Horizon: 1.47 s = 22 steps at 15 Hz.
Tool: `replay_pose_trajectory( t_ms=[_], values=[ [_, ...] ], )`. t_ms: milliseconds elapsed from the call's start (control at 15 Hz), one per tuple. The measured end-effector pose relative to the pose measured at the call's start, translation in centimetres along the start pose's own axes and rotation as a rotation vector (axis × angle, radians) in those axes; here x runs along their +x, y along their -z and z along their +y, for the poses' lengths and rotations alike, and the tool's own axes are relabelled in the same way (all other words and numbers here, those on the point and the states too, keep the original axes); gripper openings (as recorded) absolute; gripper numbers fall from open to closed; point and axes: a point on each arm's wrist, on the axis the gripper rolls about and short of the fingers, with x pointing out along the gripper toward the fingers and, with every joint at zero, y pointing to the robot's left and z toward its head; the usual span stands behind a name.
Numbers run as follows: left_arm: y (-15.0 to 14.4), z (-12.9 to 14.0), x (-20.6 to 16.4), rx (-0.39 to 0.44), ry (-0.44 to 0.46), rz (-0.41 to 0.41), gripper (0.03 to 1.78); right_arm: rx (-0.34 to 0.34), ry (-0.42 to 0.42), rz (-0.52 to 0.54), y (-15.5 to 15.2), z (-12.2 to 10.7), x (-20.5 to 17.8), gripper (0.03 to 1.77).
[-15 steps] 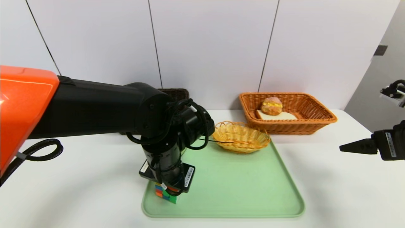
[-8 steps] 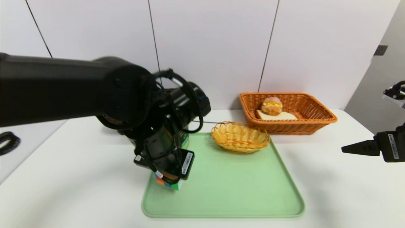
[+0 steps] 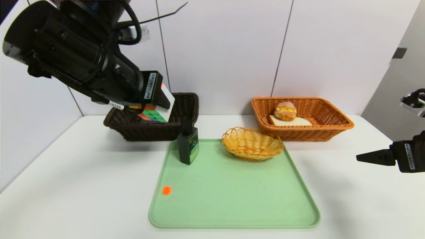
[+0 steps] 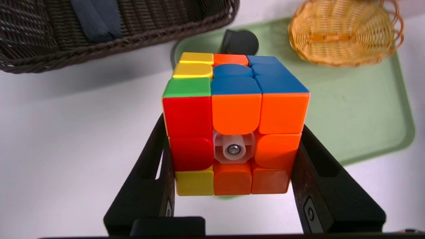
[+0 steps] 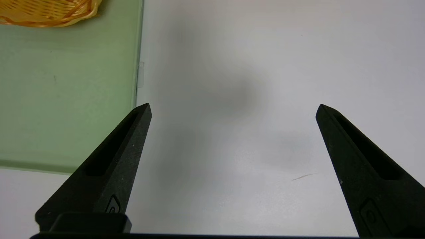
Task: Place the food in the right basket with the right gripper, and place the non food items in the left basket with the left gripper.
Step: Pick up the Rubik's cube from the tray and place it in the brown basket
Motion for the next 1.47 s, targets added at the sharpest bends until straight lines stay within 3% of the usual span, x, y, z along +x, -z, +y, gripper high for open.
replay_pose_trajectory(
  t_ms=[133, 267, 1000, 1467],
  values=[
    [-0.9, 1.3, 0.7, -0.045, -0.027, -0.048, 0.95, 0.001, 0.001, -0.001, 0.0, 0.0, 0.0, 1.71],
    [-1.2, 2.0, 1.6, -0.064, -0.051, -0.044, 0.95, 0.002, 0.007, -0.004, 0.1, 0.0, -0.2, 1.71],
    [-1.4, 2.2, 2.8, -0.069, -0.069, -0.031, 0.95, 0.000, 0.003, -0.002, 0.2, 0.0, -0.1, 1.71],
    [-3.4, 2.7, 9.5, -0.108, -0.026, -0.116, 0.95, 0.004, 0.005, 0.011, 0.5, 0.0, 0.0, 1.71]
  ],
)
